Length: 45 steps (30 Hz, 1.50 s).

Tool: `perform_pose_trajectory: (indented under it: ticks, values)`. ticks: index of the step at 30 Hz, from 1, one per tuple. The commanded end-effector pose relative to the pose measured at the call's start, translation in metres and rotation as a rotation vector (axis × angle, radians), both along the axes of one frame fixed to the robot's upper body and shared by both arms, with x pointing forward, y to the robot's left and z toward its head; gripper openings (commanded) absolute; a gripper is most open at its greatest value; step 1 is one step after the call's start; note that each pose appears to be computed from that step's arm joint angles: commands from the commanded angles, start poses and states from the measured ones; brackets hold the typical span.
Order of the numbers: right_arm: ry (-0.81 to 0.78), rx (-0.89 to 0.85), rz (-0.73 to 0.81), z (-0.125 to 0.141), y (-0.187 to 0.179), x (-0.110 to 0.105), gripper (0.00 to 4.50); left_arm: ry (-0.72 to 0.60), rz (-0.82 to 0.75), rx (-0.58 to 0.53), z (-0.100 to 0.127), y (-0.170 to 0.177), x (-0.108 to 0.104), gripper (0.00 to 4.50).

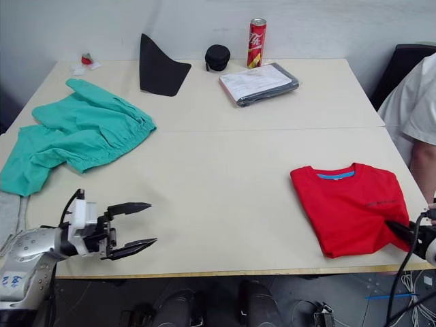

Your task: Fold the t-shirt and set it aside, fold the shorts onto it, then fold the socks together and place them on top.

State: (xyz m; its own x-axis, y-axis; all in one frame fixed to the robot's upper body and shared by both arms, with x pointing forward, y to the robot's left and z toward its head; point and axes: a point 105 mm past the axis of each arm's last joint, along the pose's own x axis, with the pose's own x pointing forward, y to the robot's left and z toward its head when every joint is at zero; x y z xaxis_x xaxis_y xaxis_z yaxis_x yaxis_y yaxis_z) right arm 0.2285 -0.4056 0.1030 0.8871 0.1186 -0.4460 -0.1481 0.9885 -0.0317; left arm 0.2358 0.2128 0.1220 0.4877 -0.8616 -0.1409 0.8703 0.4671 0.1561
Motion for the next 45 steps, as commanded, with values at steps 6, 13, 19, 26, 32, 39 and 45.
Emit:
perform_pose_trajectory:
  ticks: [6, 13, 19, 26, 32, 39, 45]
  values:
    - [-0.449, -0.344, 0.452, 0.083, 0.096, 0.011, 4.42, -0.006, 0.381, 0.057, 0.019, 0.091, -0.020, 4.50]
    - [-0.551, -0.338, 0.704, 0.042, 0.186, 0.014, 4.42, 0.014, 0.807, 0.041, -0.001, 0.167, -0.070, 4.50]
    - [-0.574, -0.300, 0.755, 0.023, 0.212, 0.009, 4.42, 0.052, 1.088, 0.020, -0.017, 0.205, -0.117, 4.50]
    - [-0.605, -0.216, 0.743, 0.021, 0.227, 0.007, 4.42, -0.032, 1.116, -0.029, 0.005, 0.210, -0.104, 4.50]
    - [-0.628, -0.156, 0.747, 0.029, 0.236, -0.009, 4.42, -0.072, 0.989, 0.044, 0.034, 0.202, -0.053, 4.50]
    - [-0.728, -0.095, 0.754, 0.056, 0.257, -0.010, 4.42, -0.043, 0.845, 0.288, 0.052, 0.186, 0.042, 4.50]
    - [-0.750, -0.109, 0.757, 0.059, 0.266, 0.002, 4.42, 0.042, 0.787, 0.460, 0.046, 0.170, 0.120, 4.50]
